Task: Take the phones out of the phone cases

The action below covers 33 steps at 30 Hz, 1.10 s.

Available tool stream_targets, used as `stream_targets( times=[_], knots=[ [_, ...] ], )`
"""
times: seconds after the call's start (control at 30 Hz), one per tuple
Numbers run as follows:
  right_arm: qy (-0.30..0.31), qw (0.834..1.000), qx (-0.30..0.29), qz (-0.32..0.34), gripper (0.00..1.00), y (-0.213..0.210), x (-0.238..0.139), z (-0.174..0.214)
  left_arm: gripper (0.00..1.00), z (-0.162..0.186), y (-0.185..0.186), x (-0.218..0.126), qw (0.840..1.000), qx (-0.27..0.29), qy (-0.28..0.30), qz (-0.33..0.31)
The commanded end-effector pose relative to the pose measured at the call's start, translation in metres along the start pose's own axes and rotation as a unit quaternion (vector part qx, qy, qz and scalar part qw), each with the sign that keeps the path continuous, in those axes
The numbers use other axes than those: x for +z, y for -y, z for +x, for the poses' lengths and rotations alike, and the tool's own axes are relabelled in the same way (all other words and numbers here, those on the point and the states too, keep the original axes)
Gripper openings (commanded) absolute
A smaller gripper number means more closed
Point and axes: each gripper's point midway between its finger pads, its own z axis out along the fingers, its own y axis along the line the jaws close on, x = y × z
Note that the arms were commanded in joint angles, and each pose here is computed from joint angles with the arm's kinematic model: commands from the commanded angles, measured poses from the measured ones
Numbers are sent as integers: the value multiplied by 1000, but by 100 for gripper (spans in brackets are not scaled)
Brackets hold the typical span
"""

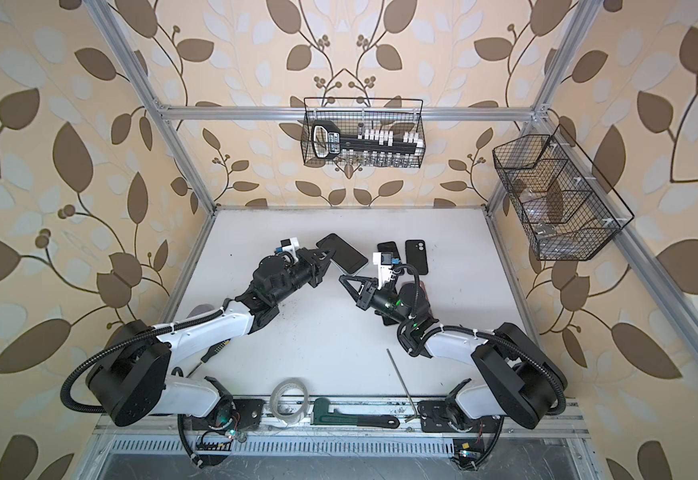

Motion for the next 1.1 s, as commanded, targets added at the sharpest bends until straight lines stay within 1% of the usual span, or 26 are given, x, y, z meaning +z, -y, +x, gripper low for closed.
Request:
stream_targets(
  times=[0.0, 0.1, 0.27, 0.37, 0.43, 0.53, 0.57, 0.6, 0.67, 0.7, 0.73, 0.77, 0.83, 0.9, 0.97, 1.03, 1.07],
  knots=[
    [-16, 998, -12, 51, 4, 33, -5, 20, 0, 2, 88, -14, 992, -5, 2, 126],
    [-16, 999, -3, 46, 5, 35, -4, 22, 0, 4, 91, -15, 992, 1, -2, 126],
    [-20, 999, -1, 40, 10, 33, -4, 23, 0, 5, 87, -17, 993, 23, 1, 112],
    [-30, 999, -8, 45, 15, 32, -5, 23, 0, 3, 84, -18, 994, 47, 6, 102],
    [-46, 998, -15, 43, 18, 30, -5, 24, 0, 3, 85, -18, 993, 73, 7, 94],
    [-60, 997, -22, 43, 27, 27, -8, 22, 0, 2, 85, -19, 990, 120, 7, 72],
    [-66, 996, -25, 48, 32, 28, -10, 21, 0, 1, 84, -20, 989, 136, 5, 63],
    [-75, 995, -30, 52, 39, 29, -11, 20, 0, 1, 86, -20, 986, 155, 2, 58],
    [-98, 992, -46, 59, 48, 30, -14, 21, 0, -4, 85, -23, 983, 181, -2, 41],
    [-107, 991, -56, 58, 54, 28, -15, 19, 0, -5, 87, -24, 979, 200, -6, 38],
    [-119, 989, -63, 59, 58, 28, -17, 19, 0, -8, 90, -26, 976, 214, -11, 36],
    [-130, 987, -73, 57, 60, 26, -19, 18, 0, -11, 90, -28, 974, 225, -16, 26],
    [-151, 983, -89, 46, 63, 21, -23, 15, 0, -12, 96, -31, 965, 260, -32, 27],
    [-180, 977, -106, 32, 67, 14, -27, 13, 0, -17, 100, -35, 957, 286, -45, 14],
    [-208, 970, -121, 24, 70, 10, -31, 11, 0, -14, 109, -40, 942, 328, -65, 20],
    [-232, 962, -139, 16, 70, 5, -34, 9, 0, -10, 117, -44, 928, 362, -84, 25],
    [-243, 958, -150, 10, 70, 1, -35, 7, 0, -4, 122, -45, 917, 384, -102, 32]
  ],
)
